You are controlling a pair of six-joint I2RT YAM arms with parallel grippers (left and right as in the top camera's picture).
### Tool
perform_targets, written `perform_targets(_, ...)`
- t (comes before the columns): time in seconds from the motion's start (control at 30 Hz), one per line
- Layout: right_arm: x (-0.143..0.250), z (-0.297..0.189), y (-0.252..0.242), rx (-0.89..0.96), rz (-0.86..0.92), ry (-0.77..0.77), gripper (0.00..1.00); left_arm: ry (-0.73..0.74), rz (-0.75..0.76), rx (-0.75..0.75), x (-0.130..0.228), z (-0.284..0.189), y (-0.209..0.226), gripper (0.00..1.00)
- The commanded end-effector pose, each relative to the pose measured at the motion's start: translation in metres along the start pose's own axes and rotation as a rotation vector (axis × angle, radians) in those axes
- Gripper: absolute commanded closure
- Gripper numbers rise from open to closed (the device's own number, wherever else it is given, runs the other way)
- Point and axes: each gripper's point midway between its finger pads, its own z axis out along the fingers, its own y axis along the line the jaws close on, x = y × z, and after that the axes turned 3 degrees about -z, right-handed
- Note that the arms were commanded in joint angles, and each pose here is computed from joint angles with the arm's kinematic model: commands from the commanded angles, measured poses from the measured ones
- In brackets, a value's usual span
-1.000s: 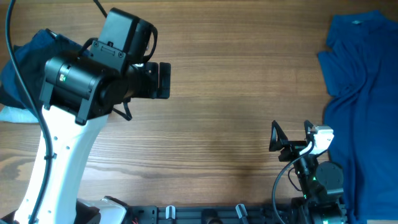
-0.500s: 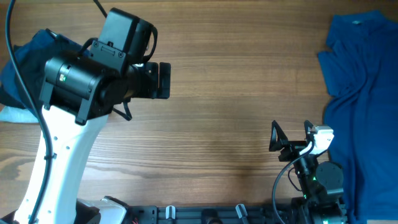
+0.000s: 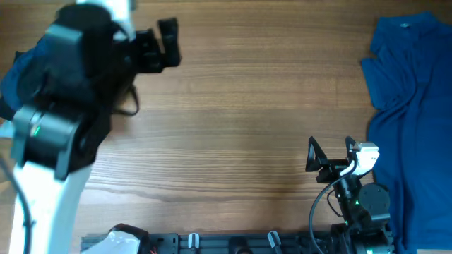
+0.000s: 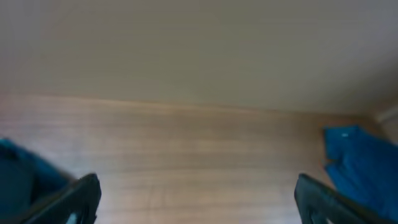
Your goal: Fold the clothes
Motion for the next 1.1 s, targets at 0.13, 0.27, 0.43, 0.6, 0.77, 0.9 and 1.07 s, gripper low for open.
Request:
perform_targets(0.13,-0.005,-0.001,-0.001,0.007,0.009,-0.023,0.0,-0.074,-0.04,-0.027,0.068,-0.05,0.066,0.0)
perform_targets(0.27,-0.005,-0.001,-0.001,0.007,0.009,-0.023,0.0,-0.146,-0.051,-0.044,0.121,-0.063,0.089,0.0)
perform_targets(0.43,-0.005,-0.001,-0.001,0.007,0.009,-0.023,0.0,-0.218,-0.05,-0.029,0.183,-0.058,0.106,0.0)
perform_targets(0.6,-0.005,-0.001,-0.001,0.007,0.009,-0.023,0.0,-0.247,-0.054,0.003,0.228,-0.044,0.116,0.0)
perform_targets(0.77,-0.005,-0.001,-0.001,0.007,0.009,-0.023,0.0,-0.306,-0.048,0.02,0.252,-0.026,0.124,0.0)
perform_targets(0.9,-0.005,-0.001,-0.001,0.007,0.009,-0.023,0.0,-0.301,-0.071,0.023,0.273,-0.002,0.132,0.0)
perform_targets(1.07,-0.005,-0.001,-0.001,0.007,0.009,-0.023,0.0,-0.339,-0.064,0.037,0.275,0.006,0.131,0.0)
